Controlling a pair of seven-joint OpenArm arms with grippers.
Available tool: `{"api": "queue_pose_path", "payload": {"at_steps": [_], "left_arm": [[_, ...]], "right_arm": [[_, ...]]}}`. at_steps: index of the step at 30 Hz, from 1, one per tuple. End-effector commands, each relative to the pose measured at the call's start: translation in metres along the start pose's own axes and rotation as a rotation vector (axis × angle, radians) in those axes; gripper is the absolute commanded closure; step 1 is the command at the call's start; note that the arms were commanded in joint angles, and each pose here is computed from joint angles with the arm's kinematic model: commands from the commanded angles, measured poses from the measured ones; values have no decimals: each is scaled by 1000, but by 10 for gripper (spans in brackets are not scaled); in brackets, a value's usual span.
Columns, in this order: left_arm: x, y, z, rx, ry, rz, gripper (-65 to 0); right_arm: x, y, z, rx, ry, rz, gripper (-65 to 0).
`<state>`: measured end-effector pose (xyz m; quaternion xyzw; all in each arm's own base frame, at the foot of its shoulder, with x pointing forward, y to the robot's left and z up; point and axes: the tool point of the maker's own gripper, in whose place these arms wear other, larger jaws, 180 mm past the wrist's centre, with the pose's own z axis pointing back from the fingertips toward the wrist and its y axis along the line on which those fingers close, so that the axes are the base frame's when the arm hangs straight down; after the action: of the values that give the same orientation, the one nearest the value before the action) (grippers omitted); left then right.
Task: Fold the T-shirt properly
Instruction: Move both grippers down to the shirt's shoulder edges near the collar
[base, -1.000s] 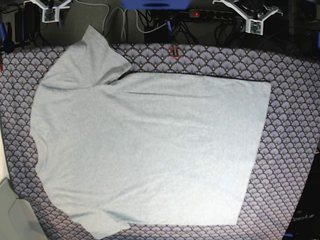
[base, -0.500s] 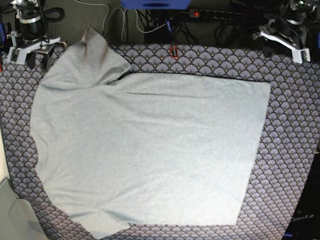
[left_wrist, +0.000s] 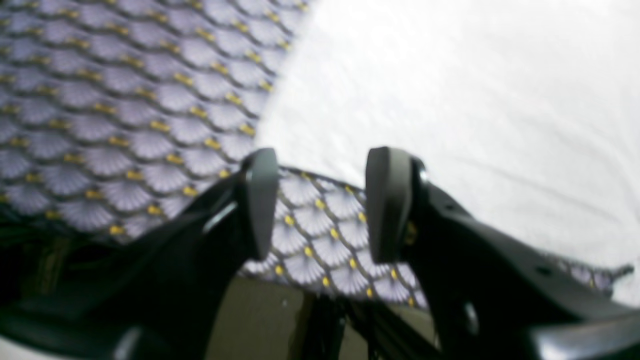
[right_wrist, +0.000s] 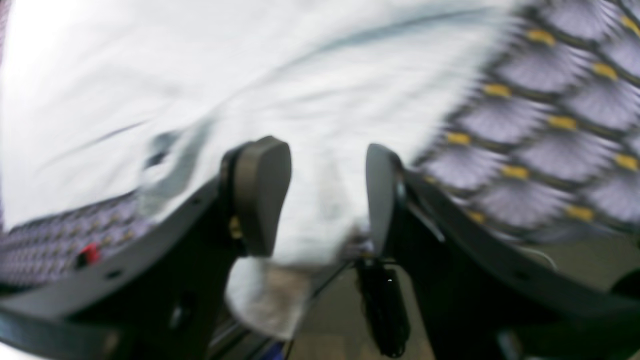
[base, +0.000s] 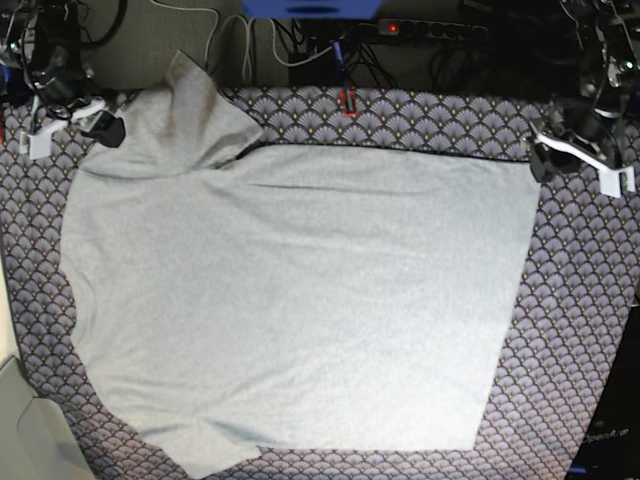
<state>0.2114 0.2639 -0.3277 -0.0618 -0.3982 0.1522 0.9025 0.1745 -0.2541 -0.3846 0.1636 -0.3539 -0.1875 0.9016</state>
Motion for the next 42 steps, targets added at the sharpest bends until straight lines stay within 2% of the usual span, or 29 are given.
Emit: {"api": "queue_pose_path", "payload": {"at_steps": [1, 5, 11, 14, 21, 25, 27, 29, 33, 36, 39, 42], "left_arm": [[15, 2, 3, 5, -51, -15, -284], [26, -1, 1, -2, -80, -15, -284], [22, 5, -3, 9, -65, -3, -283], [22, 5, -3, 7, -66, -3, -283], [22, 5, -3, 8, -67, -3, -282], [20, 5, -3, 9, -63, 2, -282], [19, 7, -4, 12, -58, 6, -282], [10, 15, -10, 24, -33, 33, -282], [-7, 34, -32, 47, 21, 115, -282], [-15, 43, -48, 53, 41, 161, -282], [-12, 42, -59, 12, 11, 132, -282], [-13, 43, -72, -9, 14, 151, -281]], "right_arm": [[13, 0, 3, 11, -39, 14, -292], [1, -20, -3, -21, -5, -34, -292], [-32, -49, -10, -59, 83, -107, -292], [-39, -38, -11, 12, 101, -49, -291], [-72, -7, -24, 94, 191, -37, -290], [-81, 4, -27, 119, 210, -43, -284], [-82, 5, -28, 121, 209, -49, -252], [-83, 6, -29, 125, 212, -49, -191], [-82, 8, -31, 128, 210, -47, -4], [-82, 8, -31, 128, 212, -47, 0], [-82, 8, -31, 128, 212, -47, 0], [-79, 6, -31, 125, 211, -38, 0]]}}
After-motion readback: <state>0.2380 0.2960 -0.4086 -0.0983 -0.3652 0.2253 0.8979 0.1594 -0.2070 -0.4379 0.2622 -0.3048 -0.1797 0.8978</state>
